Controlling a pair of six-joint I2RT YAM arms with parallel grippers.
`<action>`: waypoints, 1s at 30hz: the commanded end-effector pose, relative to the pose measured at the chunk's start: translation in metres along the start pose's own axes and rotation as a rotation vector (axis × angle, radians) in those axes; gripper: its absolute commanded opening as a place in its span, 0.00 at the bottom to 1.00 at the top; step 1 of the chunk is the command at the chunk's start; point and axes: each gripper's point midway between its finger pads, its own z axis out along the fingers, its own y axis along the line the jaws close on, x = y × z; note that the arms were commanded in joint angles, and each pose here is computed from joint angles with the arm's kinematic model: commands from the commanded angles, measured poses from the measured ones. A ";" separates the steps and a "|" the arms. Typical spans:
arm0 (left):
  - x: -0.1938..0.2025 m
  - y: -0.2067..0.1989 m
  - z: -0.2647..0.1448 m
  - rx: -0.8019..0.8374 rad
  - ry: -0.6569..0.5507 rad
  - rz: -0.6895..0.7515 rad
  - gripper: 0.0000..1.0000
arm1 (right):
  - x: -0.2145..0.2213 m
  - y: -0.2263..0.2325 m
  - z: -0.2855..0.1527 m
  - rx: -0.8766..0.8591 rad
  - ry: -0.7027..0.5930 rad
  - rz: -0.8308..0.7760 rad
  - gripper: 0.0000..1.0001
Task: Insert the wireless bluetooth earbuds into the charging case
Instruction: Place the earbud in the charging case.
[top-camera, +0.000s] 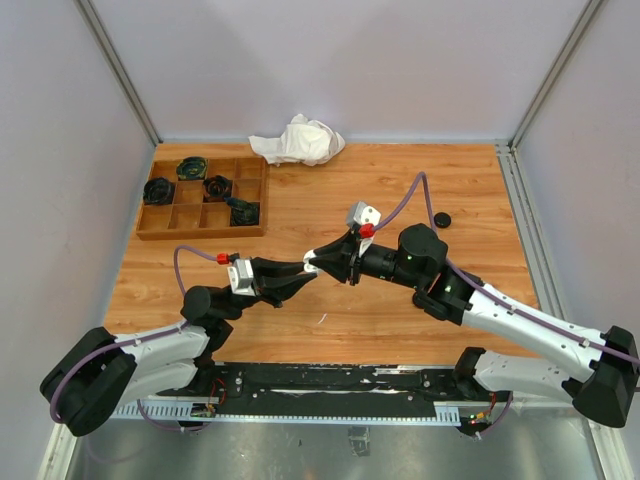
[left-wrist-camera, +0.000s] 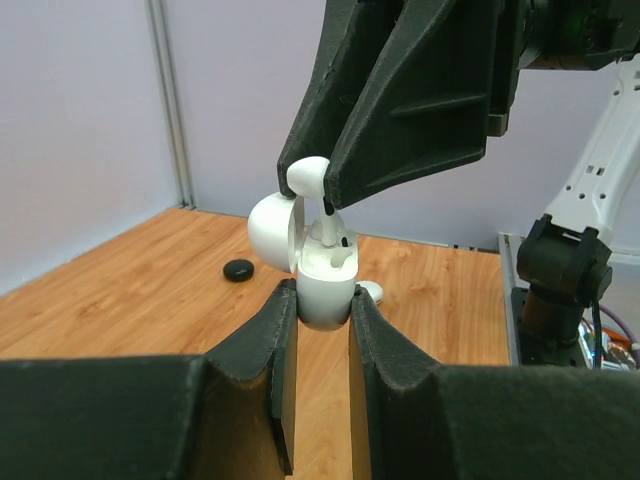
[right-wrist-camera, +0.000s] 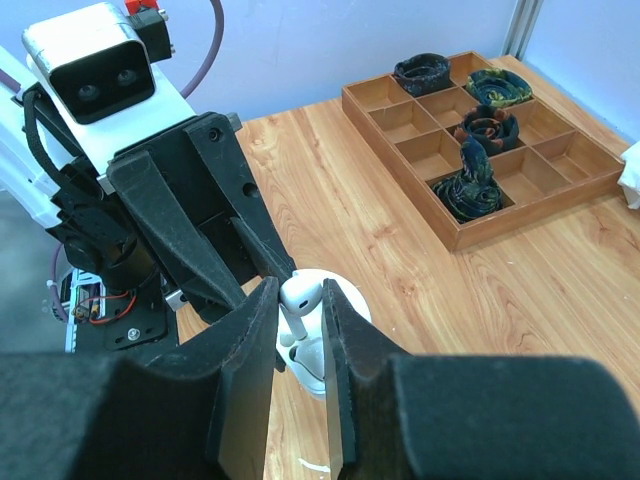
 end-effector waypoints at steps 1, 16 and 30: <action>-0.021 -0.004 0.005 0.018 -0.070 0.024 0.00 | -0.016 0.012 0.000 -0.045 -0.054 -0.033 0.23; -0.023 0.001 0.005 -0.009 -0.079 0.022 0.00 | -0.008 0.018 -0.001 -0.061 -0.032 -0.022 0.24; -0.023 0.002 0.006 -0.012 -0.087 0.013 0.00 | -0.007 0.022 0.002 -0.076 -0.031 -0.025 0.24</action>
